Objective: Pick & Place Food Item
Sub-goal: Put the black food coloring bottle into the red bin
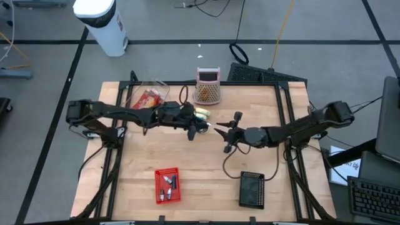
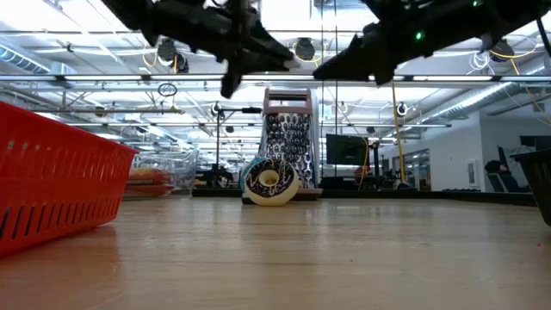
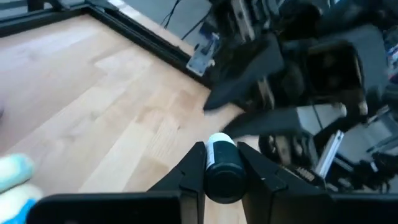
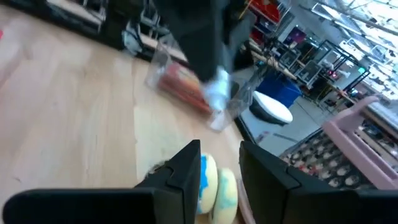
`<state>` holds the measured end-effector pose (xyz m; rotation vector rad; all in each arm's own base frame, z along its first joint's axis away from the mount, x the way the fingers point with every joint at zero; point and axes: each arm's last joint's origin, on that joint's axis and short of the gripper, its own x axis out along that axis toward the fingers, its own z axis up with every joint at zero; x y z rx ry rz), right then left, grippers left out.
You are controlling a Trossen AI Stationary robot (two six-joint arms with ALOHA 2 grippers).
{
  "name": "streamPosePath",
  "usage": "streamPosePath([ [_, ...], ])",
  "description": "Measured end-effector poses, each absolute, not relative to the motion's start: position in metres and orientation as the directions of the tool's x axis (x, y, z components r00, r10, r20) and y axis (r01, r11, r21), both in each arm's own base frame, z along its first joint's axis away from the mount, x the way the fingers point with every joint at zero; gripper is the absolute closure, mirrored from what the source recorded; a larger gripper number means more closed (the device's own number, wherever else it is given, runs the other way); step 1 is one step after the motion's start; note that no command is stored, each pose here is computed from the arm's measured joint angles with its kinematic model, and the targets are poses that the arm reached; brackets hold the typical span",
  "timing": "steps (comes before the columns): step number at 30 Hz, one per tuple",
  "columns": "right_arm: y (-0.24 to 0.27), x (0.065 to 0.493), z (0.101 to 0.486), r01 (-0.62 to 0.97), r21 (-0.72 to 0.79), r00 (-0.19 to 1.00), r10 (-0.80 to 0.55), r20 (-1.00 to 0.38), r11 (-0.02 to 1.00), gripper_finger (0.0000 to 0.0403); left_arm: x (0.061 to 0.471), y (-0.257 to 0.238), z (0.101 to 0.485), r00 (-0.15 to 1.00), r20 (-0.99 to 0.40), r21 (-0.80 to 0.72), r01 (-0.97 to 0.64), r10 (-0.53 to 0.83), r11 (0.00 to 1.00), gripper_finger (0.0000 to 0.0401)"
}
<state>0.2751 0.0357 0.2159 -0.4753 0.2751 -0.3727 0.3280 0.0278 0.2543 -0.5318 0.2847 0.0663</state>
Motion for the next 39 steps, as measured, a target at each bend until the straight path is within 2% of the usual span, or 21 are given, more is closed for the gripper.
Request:
streamPosePath([
  [3,0.036,0.265,0.222,0.285,-0.456,0.898,-0.401,-0.18,0.843,0.0299,0.316,0.018,0.268,0.954,-0.297,-0.458,-0.102,-0.044,0.883,0.0335],
  [6,0.034,0.254,0.229,0.303,-0.406,0.905,-0.394,-0.162,0.862,0.0299,0.304,0.002,0.269,0.912,-0.373,-0.458,-0.022,-0.169,0.889,0.0338],
  [9,0.032,0.243,0.228,0.312,-0.372,0.905,-0.393,-0.164,0.874,0.0299,0.291,-0.023,0.263,0.814,-0.479,-0.513,0.045,-0.329,0.857,0.0338],
  [12,0.03,0.233,0.229,0.321,-0.359,0.908,-0.392,-0.147,0.877,0.0298,0.28,-0.051,0.252,0.696,-0.596,-0.537,0.026,-0.4,0.843,0.0336],
  [14,0.029,0.228,0.229,0.324,-0.355,0.909,-0.392,-0.14,0.877,0.0298,0.272,-0.068,0.241,0.616,-0.677,-0.533,-0.034,-0.402,0.846,0.0336],
  [19,0.028,0.224,0.229,0.333,-0.331,0.912,-0.391,-0.126,0.883,0.0298,0.258,-0.105,0.224,0.492,-0.778,-0.526,-0.171,-0.39,0.833,0.0335],
  [28,0.028,0.223,0.229,0.335,-0.325,0.912,-0.391,-0.124,0.884,0.0298,0.243,-0.15,0.214,0.39,-0.788,-0.573,-0.181,-0.477,0.799,0.0335],
  [35,0.028,0.224,0.229,0.336,-0.323,0.912,-0.391,-0.122,0.885,0.0298,0.241,-0.159,0.199,0.333,-0.831,-0.527,-0.22,-0.445,0.821,0.0333],
  [39,0.028,0.223,0.229,0.335,-0.324,0.912,-0.391,-0.124,0.885,0.0298,0.243,-0.156,0.195,0.326,-0.842,-0.519,-0.267,-0.431,0.812,0.0315],
])
